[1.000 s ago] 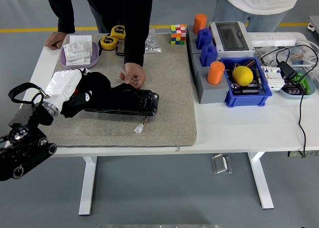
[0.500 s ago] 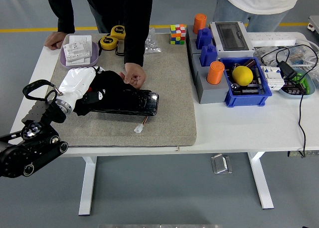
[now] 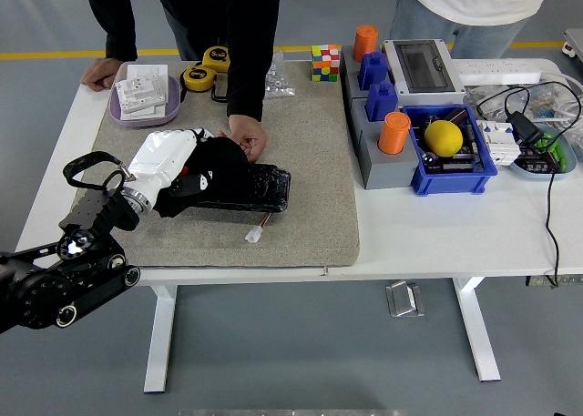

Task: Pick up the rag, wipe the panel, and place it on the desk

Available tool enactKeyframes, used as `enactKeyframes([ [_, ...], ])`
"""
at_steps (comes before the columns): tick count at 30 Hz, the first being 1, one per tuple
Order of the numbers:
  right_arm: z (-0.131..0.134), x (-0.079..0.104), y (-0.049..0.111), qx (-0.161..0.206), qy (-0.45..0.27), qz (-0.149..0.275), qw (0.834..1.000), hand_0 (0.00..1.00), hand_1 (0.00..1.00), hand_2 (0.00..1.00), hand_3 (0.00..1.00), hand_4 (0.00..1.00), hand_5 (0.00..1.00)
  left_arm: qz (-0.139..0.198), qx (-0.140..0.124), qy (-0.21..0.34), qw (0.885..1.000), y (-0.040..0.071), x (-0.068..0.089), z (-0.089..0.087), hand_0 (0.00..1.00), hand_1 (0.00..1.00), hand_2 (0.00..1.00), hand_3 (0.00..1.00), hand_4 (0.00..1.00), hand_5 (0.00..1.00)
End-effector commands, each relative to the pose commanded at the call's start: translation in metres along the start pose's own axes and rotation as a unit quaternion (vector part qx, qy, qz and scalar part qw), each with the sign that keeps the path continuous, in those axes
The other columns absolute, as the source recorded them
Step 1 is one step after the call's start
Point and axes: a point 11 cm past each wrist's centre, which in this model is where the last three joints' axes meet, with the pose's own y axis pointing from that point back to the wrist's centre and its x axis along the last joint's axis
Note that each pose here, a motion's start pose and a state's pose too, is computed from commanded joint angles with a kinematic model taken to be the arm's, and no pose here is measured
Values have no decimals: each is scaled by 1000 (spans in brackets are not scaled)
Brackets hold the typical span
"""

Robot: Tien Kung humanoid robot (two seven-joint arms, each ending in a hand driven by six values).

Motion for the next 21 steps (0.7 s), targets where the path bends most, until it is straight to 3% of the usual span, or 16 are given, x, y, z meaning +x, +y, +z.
enactKeyframes([
  [21, -1, 4, 1, 0, 5, 4, 1000, 792, 677, 718, 660, 998, 509, -27, -45, 10, 999, 2, -19, 42, 281, 182, 636, 694, 493, 2],
])
